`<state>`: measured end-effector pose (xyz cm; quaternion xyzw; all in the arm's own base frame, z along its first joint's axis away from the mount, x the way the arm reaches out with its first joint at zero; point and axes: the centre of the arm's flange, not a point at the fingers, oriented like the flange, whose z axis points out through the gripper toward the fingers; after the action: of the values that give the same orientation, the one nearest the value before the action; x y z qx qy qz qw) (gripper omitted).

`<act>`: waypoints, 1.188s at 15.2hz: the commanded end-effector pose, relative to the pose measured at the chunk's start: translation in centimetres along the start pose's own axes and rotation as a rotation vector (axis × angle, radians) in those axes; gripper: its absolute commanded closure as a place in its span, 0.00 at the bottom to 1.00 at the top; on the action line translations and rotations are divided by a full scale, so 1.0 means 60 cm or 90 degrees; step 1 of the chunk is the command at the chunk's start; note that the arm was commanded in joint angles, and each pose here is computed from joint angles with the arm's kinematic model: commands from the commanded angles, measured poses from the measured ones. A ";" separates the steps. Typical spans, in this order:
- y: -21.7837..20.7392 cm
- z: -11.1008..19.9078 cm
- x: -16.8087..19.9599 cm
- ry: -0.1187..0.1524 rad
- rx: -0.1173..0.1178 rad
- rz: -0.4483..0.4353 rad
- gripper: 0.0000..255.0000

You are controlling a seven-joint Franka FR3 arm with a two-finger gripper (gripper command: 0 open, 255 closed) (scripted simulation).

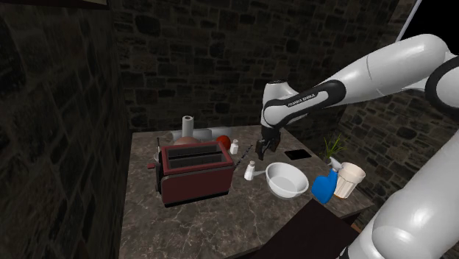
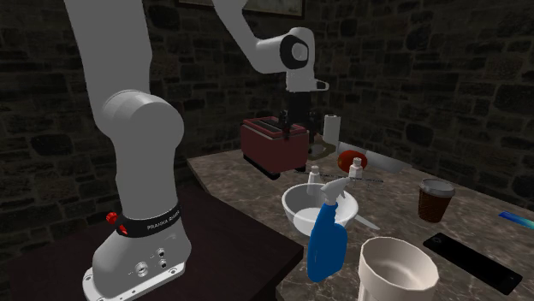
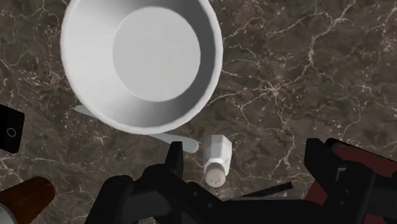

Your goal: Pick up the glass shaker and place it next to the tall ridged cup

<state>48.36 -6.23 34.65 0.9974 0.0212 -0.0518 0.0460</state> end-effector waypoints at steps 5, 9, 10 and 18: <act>0.022 0.084 0.104 0.011 0.008 -0.007 0.00; 0.031 0.128 0.159 0.017 0.013 -0.011 0.00; 0.031 0.137 0.159 0.017 0.013 -0.011 0.00; 0.030 0.195 0.161 0.017 0.013 -0.011 0.00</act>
<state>56.87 -8.71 22.40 0.9982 0.0296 -0.0394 0.0352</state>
